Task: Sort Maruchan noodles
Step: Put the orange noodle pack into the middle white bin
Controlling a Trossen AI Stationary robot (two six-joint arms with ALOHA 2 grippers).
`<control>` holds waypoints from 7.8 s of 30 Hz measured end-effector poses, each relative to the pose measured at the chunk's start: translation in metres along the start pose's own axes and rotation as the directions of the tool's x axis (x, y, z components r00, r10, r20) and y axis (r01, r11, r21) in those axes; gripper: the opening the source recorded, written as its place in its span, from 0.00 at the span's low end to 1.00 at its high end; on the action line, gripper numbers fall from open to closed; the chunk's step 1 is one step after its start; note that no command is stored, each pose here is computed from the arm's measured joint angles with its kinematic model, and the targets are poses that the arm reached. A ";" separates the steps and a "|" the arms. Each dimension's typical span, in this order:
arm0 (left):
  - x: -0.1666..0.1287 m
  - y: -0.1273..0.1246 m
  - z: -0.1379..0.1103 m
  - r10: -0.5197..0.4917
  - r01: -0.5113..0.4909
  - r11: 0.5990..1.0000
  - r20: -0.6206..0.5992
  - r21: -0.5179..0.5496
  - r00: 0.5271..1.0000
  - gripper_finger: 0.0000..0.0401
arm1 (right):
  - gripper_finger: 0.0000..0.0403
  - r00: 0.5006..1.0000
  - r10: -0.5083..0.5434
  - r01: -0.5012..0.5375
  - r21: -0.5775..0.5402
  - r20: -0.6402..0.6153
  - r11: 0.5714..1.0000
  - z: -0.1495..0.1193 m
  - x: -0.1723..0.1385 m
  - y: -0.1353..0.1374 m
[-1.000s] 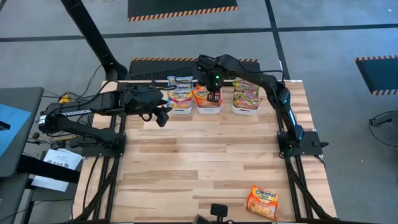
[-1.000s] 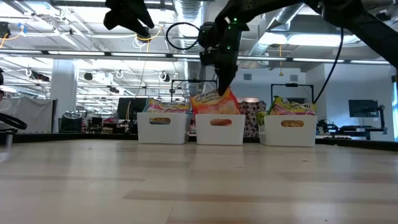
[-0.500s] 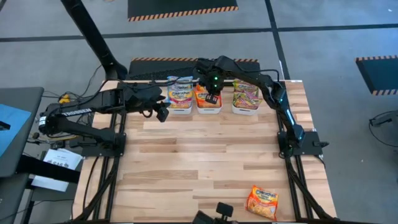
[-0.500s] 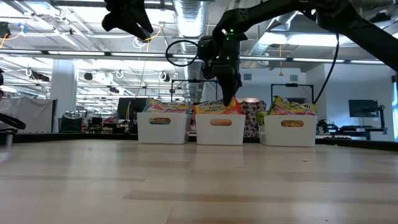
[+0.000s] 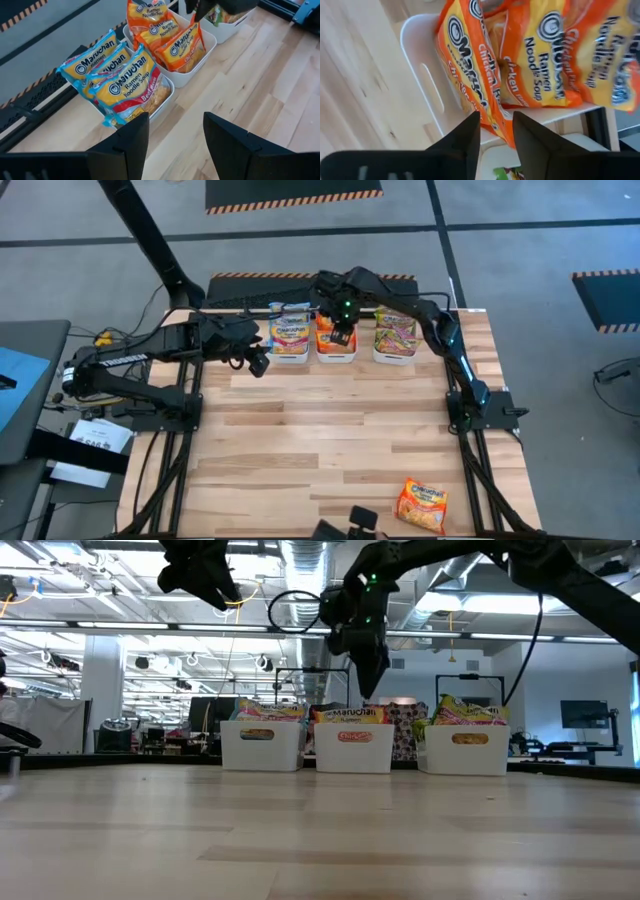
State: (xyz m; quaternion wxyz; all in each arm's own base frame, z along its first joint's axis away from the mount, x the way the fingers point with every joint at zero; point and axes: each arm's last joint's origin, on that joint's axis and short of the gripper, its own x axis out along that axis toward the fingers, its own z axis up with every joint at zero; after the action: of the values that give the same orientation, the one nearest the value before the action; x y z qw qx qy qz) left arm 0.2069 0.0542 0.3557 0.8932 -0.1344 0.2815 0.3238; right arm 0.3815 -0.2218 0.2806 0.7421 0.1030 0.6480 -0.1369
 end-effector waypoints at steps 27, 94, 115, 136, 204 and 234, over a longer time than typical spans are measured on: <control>0.000 0.000 -0.004 -0.017 0.017 1.000 -0.046 0.012 0.999 0.43 | 0.38 0.989 0.077 -0.100 0.188 0.124 0.977 -0.097 -0.124 0.049; -0.004 -0.014 -0.009 -0.256 0.273 0.954 -0.136 0.121 0.957 0.43 | 0.55 0.901 0.247 -0.006 0.558 -0.357 0.830 -0.350 0.037 0.335; -0.004 -0.014 -0.009 -0.256 0.270 0.958 -0.136 0.096 0.957 0.43 | 0.45 0.817 0.226 0.094 0.509 -0.530 0.856 -0.327 0.101 0.348; -0.004 -0.013 -0.009 -0.249 0.266 0.954 -0.133 0.135 0.959 0.43 | 0.01 0.825 0.202 0.148 0.547 -0.527 0.824 -0.305 0.094 0.351; 0.015 0.065 0.011 0.132 -0.126 0.989 -0.070 0.080 0.989 0.43 | 0.00 0.944 -0.143 0.118 0.099 0.297 0.988 -0.048 -0.059 0.031; 0.015 0.072 0.012 0.157 -0.155 0.987 -0.070 0.030 0.985 0.43 | 0.05 0.979 -0.083 0.069 0.079 0.188 0.995 -0.026 -0.005 0.041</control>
State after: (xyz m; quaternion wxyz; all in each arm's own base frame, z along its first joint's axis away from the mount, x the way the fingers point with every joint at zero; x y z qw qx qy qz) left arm 0.1743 0.1210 0.3519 0.8559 -0.1126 0.3273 0.3842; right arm 0.3708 -0.1744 0.2808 0.7908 0.0913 0.5720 -0.1976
